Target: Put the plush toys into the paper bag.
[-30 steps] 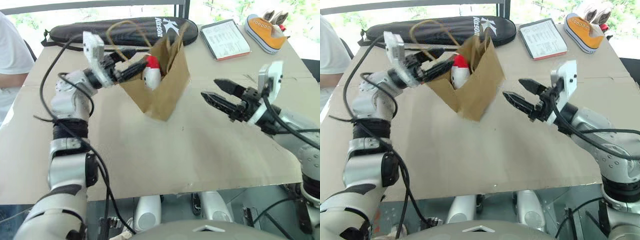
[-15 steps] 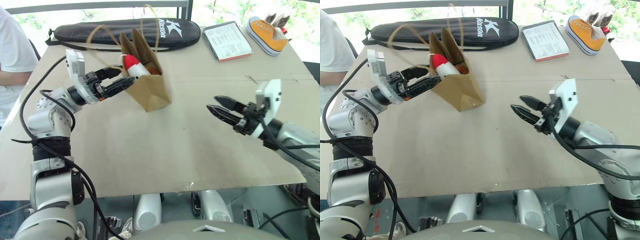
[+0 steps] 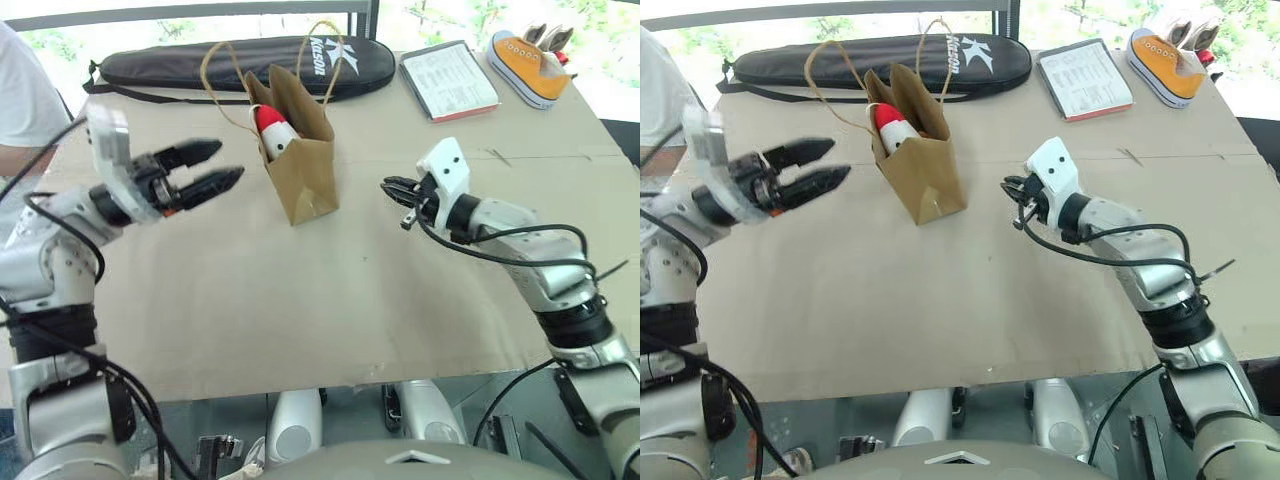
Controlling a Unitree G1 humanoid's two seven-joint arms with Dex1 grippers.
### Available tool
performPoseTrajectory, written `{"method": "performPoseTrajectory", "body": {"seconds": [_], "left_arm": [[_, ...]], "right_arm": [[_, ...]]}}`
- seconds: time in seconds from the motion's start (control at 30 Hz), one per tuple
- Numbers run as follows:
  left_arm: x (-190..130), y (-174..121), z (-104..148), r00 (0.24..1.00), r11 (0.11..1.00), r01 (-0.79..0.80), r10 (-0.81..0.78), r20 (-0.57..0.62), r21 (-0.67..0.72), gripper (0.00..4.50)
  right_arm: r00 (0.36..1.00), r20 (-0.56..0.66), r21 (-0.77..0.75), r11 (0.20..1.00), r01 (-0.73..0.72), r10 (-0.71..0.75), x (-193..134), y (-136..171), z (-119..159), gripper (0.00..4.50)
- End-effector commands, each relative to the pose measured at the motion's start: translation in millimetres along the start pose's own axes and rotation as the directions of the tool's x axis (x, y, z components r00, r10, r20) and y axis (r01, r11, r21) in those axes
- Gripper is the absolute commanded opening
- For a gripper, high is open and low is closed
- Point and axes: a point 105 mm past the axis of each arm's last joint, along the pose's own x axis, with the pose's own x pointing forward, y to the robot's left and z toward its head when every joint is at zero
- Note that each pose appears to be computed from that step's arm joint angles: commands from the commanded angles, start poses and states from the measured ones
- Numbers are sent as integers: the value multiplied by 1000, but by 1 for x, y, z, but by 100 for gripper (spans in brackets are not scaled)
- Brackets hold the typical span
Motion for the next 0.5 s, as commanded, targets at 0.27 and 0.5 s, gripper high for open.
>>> {"method": "performPoseTrajectory", "body": {"seconds": [0.27, 0.5], "left_arm": [[28, -21, -15, 978, 970, -207, 203, 45, 128, 450], [21, -23, -18, 941, 928, -337, 328, 80, 162, 450]], "right_arm": [[976, 183, -35, 993, -117, 121, 65, 7, 36, 5], [856, 267, -77, 895, -439, 442, 79, 83, 53, 5]]}}
